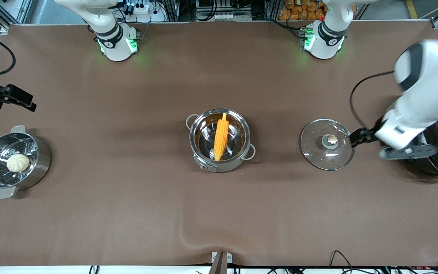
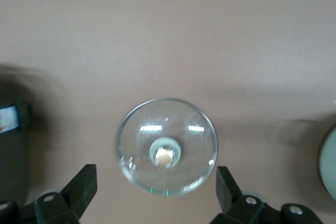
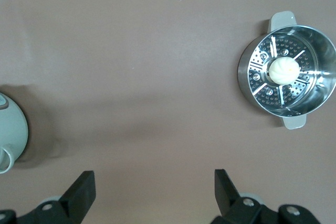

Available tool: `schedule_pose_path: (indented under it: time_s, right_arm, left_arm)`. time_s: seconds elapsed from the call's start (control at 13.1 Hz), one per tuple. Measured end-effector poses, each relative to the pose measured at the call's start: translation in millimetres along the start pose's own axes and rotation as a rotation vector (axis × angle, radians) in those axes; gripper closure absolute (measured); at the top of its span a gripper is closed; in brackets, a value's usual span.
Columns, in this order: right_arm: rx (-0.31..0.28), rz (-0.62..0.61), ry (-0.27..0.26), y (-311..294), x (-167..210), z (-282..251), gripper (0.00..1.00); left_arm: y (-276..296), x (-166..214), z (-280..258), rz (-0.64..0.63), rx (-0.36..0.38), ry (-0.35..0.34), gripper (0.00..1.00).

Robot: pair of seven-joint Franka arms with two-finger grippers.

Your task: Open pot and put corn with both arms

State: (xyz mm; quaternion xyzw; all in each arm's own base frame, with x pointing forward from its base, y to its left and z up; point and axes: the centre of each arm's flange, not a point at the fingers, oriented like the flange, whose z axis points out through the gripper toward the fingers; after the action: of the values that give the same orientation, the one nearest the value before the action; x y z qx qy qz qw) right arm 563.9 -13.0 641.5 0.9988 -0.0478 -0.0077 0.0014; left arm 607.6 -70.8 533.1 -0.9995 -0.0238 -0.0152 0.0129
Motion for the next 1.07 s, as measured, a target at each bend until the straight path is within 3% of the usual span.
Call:
schedule_pose_path:
  time_s: [0.31, 0.61, 1.07]
  right_arm:
    - [0.000, 0.017, -0.017, 10, -5, -12, 0.00]
    - [0.001, 0.024, 0.002, 17, -3, -13, 0.00]
    - [0.004, 0.013, -0.004, 12, 0, -9, 0.00]
  left_arm:
    - [-3, -11, -65, -0.009, -0.009, -0.021, 0.00]
    - [-3, -26, -81, -0.012, -0.015, -0.057, 0.00]
    - [-17, -37, -101, -0.005, -0.016, -0.040, 0.00]
